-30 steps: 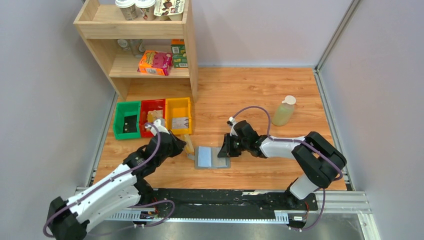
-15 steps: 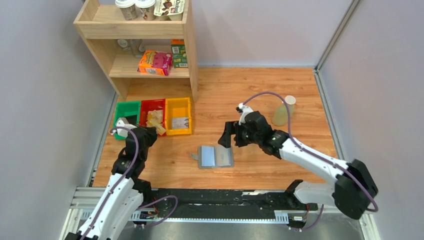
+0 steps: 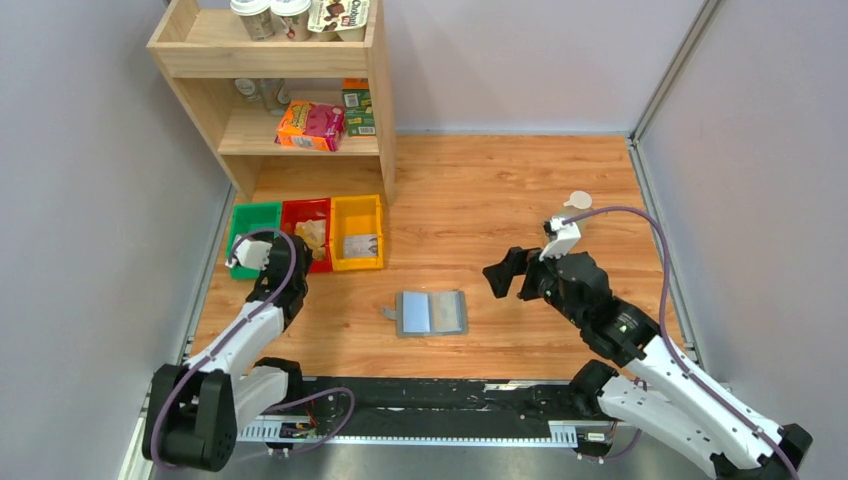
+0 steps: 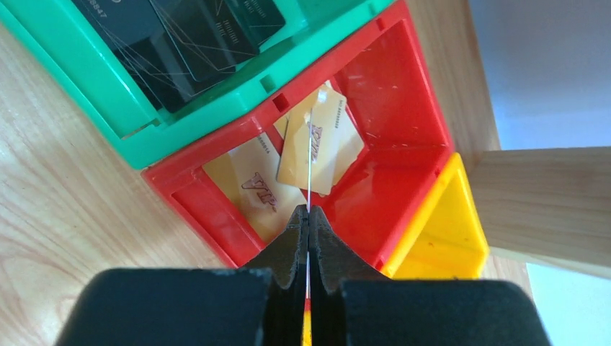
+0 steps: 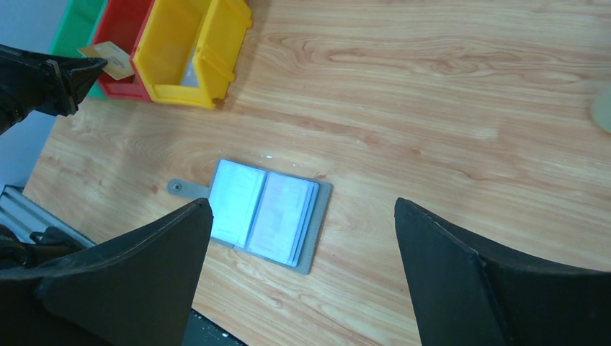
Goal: Take the credit cards out of the card holder
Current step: Place the credit card in the storage box.
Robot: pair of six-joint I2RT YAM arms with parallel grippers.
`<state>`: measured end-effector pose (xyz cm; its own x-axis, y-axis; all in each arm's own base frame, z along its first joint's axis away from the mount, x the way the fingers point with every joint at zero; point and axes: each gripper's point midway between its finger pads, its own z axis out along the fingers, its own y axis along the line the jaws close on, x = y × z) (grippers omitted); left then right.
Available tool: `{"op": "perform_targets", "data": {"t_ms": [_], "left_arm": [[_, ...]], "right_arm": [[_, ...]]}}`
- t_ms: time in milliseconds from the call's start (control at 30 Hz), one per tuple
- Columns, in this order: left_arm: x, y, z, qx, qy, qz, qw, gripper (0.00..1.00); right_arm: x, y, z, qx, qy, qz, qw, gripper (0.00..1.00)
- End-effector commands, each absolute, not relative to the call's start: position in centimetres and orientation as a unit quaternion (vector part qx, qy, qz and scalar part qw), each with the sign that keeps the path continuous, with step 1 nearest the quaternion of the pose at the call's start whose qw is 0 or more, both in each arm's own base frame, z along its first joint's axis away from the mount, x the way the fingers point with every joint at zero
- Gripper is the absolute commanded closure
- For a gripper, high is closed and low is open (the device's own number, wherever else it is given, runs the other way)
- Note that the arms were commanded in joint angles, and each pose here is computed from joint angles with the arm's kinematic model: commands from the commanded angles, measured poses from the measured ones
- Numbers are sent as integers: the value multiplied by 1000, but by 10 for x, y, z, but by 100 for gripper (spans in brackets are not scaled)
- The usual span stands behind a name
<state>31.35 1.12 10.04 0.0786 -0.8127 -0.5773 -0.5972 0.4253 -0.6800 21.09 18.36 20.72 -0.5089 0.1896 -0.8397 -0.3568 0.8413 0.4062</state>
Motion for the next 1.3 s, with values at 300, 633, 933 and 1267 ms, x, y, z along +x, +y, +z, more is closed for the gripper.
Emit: {"op": "perform_targets", "data": {"t_ms": [300,633,933,1267], "left_arm": [[371,12,119,-621,565,-169,516,99],[368,12,95,-645,564,-160,491,61],[334,-13,119,-560,646,-193,481,24],[276,-103,154,-238,853,-270,377,8]], "right_arm": [[205,146,218,-35,814,227,533,0],[197,132,222,-25,813,218,539,0],[186,131,214,-14,832,226,506,0],[169,171,180,-1,874,292,388,0]]}}
